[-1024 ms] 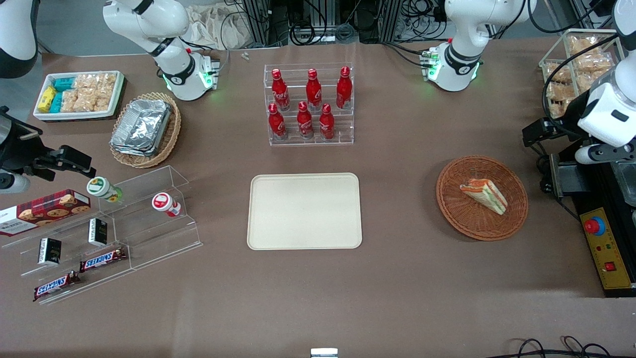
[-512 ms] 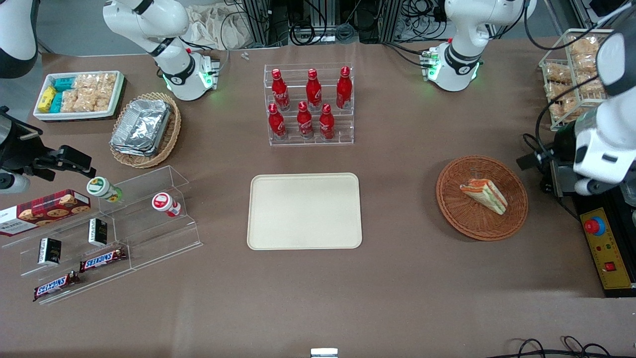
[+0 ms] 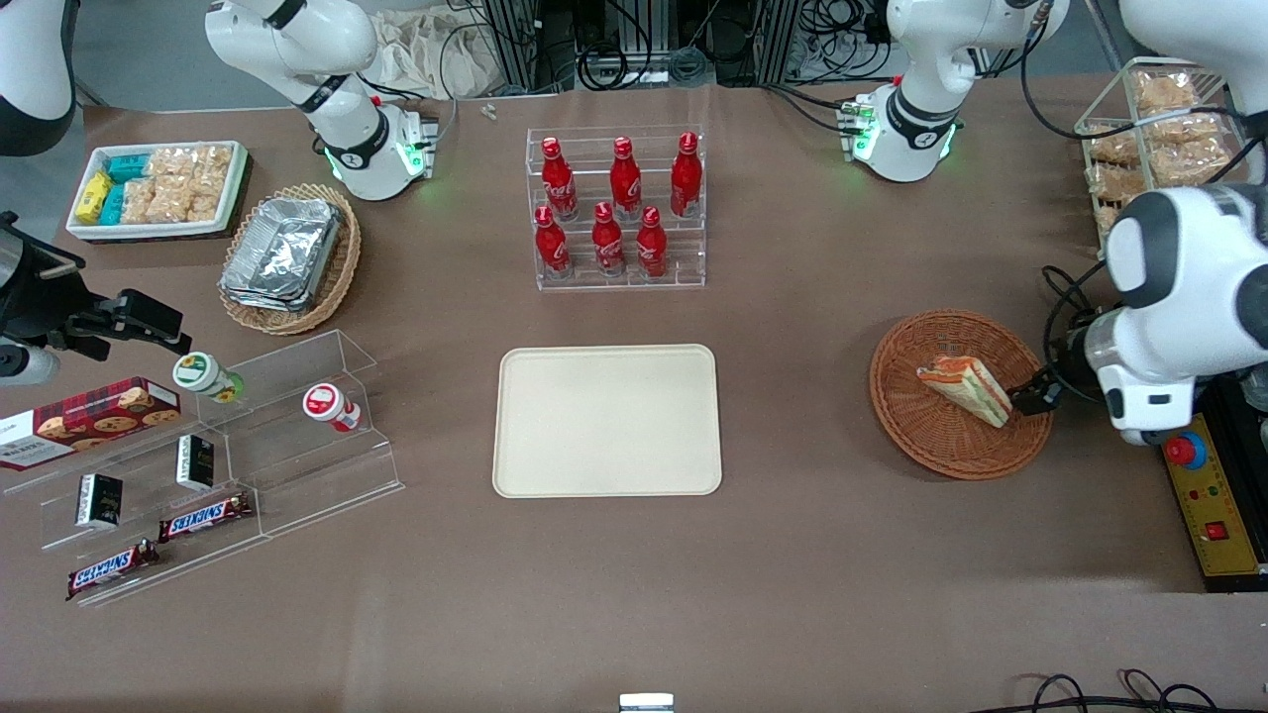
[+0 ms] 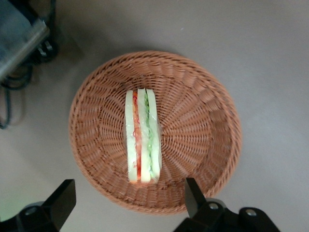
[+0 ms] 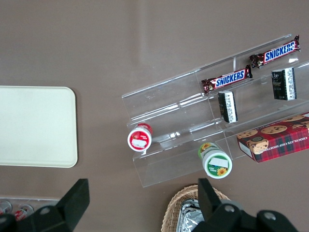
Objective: Place sandwich from basket to tray
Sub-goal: 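Lower the left gripper into the wicker basket and grasp the wrapped sandwich, then lift the sandwich out of the basket and carry it over the cream tray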
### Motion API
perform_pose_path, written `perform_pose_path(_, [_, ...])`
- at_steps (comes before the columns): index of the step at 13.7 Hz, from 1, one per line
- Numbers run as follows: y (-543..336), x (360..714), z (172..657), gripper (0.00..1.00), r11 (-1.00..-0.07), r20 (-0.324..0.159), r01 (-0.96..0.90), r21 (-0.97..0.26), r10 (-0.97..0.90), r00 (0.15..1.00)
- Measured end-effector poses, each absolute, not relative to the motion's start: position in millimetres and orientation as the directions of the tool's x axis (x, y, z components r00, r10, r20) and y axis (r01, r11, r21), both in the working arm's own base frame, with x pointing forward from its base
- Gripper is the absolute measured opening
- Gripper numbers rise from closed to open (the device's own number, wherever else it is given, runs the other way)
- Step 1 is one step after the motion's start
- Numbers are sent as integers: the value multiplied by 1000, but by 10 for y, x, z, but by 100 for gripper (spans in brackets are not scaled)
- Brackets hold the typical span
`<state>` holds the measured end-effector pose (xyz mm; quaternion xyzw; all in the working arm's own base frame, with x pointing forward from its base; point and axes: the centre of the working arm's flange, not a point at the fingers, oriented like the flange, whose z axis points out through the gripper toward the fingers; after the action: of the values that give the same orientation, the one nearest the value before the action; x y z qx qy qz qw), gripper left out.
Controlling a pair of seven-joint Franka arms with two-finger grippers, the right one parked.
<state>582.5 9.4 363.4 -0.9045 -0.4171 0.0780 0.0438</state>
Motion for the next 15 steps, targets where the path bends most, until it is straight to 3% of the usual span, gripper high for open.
perform_pose_path(5, [71, 5664, 2865, 100, -623, -114, 762, -176, 782, 613])
perform_pose_path(11, [-6, 5596, 2422, 99, -629, -128, 751, -201, 777, 617])
perform_pose_path(12, [-11, 5589, 2354, 96, -629, -132, 749, -209, 776, 616])
perform_pose_path(15, [-18, 5594, 2329, 60, -631, -134, 746, -212, 775, 617])
